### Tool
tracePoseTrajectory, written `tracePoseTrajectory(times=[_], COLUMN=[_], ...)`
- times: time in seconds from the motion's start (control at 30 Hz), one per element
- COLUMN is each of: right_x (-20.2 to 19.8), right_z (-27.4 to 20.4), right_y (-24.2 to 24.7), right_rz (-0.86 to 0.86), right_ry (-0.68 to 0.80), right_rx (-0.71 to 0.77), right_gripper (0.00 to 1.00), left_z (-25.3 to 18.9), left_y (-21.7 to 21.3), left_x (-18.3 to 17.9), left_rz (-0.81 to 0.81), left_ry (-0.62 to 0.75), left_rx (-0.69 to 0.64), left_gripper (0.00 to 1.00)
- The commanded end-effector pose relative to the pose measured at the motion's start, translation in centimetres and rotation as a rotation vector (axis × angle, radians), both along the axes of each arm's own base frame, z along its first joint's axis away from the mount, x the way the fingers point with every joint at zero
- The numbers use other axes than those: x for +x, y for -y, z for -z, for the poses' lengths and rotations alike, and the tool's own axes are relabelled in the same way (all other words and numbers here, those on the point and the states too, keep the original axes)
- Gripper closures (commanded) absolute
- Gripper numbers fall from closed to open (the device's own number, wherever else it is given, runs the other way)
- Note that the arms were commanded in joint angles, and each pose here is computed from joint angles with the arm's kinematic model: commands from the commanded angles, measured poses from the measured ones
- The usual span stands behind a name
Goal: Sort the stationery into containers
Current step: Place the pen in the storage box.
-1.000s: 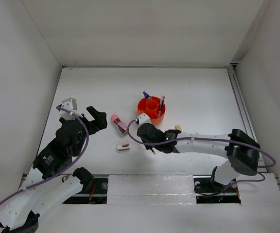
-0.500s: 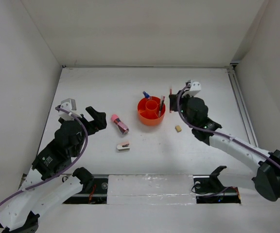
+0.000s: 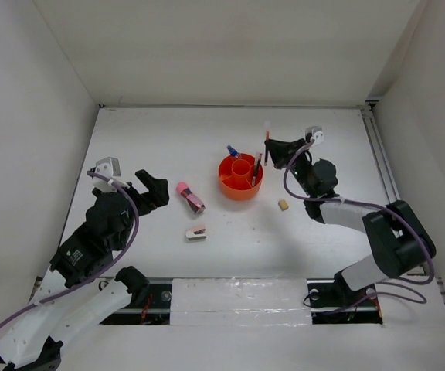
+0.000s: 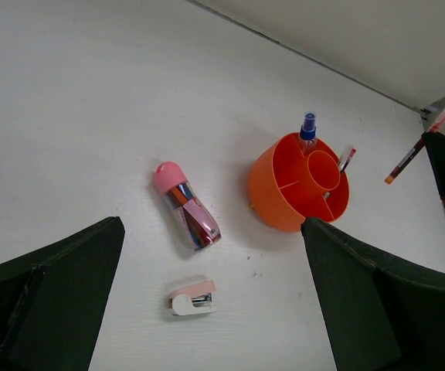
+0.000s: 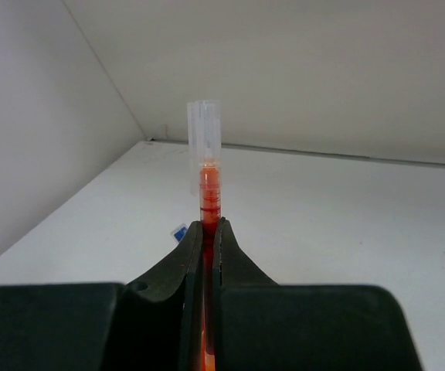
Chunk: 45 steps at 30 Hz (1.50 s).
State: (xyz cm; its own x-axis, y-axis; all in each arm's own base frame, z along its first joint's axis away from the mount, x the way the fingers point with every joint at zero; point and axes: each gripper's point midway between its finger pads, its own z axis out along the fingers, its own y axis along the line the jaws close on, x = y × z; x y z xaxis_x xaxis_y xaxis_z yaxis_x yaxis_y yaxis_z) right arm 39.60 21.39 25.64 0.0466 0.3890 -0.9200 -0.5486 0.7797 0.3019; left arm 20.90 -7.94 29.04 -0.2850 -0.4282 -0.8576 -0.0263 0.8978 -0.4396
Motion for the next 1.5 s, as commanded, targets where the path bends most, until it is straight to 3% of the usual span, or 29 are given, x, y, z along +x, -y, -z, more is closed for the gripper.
tracePoseTrajectory(times=[0.0,0.4,1.0,1.07,1.17,1.2,1.3,1.47], right_x=[-2.0,-1.4,-1.6,-1.9,-2.1,-2.4,-3.0,-4.6], right_z=[-5.1,-1.9,-0.8,-0.7,-0.9,-1.5,-1.8,-4.2], right_y=[-0.1,-0.6,-1.0,-0.9,-1.0,-1.0,-1.2,-1.0], right_rz=[-0.099,-0.144,-0.166,-0.167,-0.179,-0.189,-0.198,-0.209], right_ry=[0.237,0.217,0.229,0.237,0.25,0.269,0.278,0.317], right_rx=[0.117,0.171,0.175,0.178,0.176,0.177,0.181,0.195], right_gripper=[1.0,1.0,1.0,0.92,0.66,0.44,0.36,0.09], left_z=[-0.3,-0.2,-0.2,-0.2,-0.2,-0.2,-0.2,-0.2], left_y=[0.0,0.1,0.3,0.3,0.3,0.3,0.3,0.3], left_x=[0.2,0.3,0.5,0.5,0.5,0.5,0.5,0.5], left_rz=[-0.003,-0.003,-0.001,-0.001,-0.001,-0.001,-0.001,-0.001], left_ry=[0.022,0.015,0.016,0.016,0.016,0.016,0.016,0.016], left_rx=[-0.01,-0.004,0.005,0.005,0.005,0.005,0.005,0.005], left_gripper=[0.01,0.01,0.01,0.01,0.01,0.01,0.01,0.01])
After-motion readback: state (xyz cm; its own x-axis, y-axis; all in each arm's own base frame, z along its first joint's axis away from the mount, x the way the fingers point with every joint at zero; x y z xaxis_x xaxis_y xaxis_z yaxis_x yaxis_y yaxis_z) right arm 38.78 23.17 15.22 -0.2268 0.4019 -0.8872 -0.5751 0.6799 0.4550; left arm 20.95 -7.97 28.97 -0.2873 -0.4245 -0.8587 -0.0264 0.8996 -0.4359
